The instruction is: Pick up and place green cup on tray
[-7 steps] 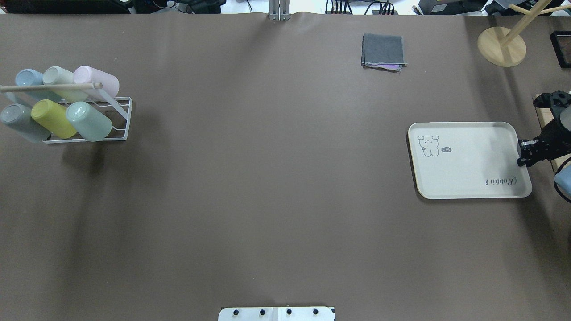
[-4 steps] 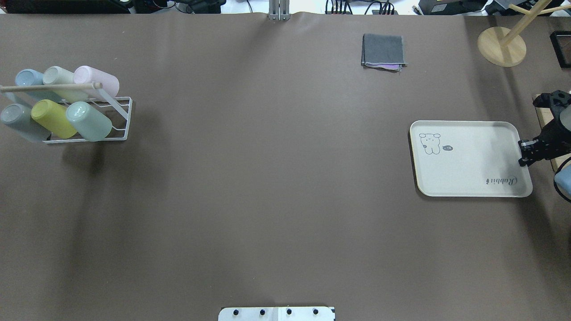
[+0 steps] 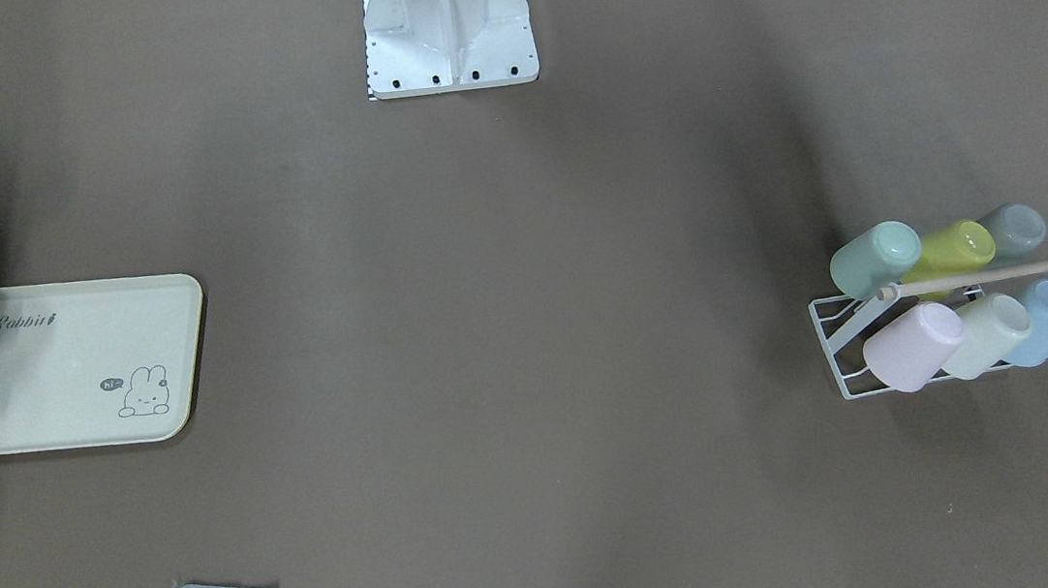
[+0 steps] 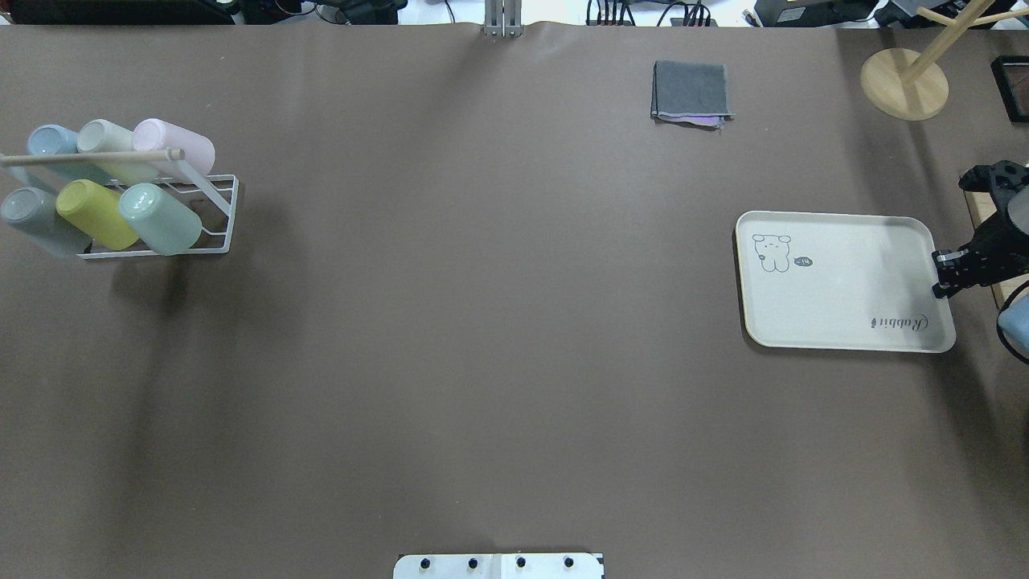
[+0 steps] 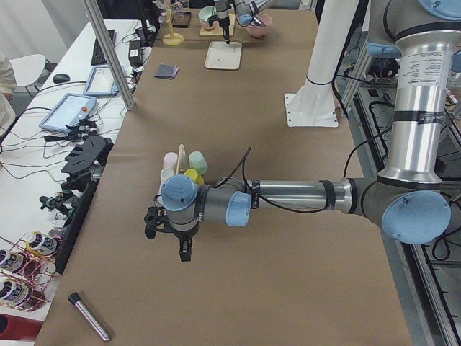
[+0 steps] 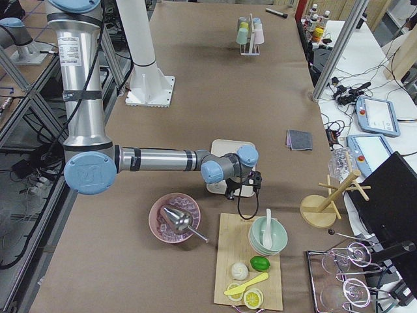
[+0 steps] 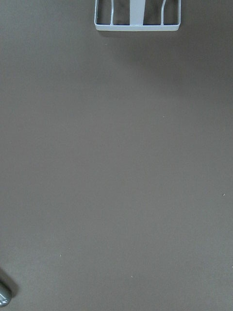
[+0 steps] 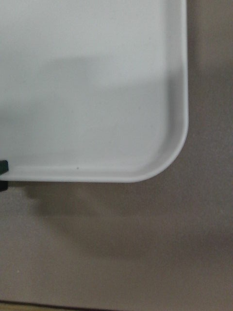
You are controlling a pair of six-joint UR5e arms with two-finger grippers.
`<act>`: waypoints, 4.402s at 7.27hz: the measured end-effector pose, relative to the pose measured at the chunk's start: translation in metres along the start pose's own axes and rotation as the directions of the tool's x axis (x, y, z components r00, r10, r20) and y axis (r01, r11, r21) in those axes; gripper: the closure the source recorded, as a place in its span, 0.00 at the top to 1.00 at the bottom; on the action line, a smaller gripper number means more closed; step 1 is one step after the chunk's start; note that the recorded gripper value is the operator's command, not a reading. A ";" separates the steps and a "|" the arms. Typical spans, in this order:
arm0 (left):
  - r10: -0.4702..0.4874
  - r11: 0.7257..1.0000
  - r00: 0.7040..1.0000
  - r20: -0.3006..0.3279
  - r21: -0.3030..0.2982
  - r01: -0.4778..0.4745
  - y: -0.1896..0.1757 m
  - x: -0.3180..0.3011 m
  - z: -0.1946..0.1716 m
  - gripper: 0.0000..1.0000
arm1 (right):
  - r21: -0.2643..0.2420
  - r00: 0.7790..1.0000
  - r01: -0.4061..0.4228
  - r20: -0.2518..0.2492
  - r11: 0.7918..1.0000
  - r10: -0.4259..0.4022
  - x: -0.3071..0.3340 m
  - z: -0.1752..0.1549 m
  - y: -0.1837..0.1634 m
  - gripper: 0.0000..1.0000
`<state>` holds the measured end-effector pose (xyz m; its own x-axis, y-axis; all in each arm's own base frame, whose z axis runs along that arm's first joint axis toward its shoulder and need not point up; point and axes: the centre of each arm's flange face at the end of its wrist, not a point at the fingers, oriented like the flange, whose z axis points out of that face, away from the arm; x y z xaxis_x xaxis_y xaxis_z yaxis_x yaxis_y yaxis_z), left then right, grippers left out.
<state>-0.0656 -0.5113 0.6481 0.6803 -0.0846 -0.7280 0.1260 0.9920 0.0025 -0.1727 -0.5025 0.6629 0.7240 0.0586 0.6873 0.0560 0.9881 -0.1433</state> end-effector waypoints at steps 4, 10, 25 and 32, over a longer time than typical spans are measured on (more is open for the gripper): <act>0.004 1.000 1.000 0.000 0.004 -0.004 0.000 0.002 -0.002 0.98 | 0.031 0.999 -0.005 0.033 1.000 0.004 -0.001 -0.023 -0.002 0.00; 0.105 0.991 0.994 0.015 0.086 -0.106 0.014 0.057 -0.048 0.98 | 0.094 0.997 0.015 0.069 0.995 -0.022 -0.026 -0.062 -0.002 0.00; 0.856 -0.030 -0.294 0.426 -0.525 -0.851 0.174 0.388 -0.003 0.98 | 0.036 0.950 -0.005 0.313 0.999 -0.006 -0.138 -0.124 -0.013 0.00; 0.497 -0.266 -0.841 0.213 -0.885 -0.382 0.282 0.421 0.128 0.98 | 0.001 0.950 0.034 0.311 0.999 -0.033 -0.305 -0.103 -0.002 0.00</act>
<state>0.3492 -0.2787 0.4301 -0.3555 0.5445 0.7597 -0.9323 -0.1486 -0.3297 -0.3227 -0.5366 0.3803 0.4723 0.0675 0.8789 0.0796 0.9897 -0.1188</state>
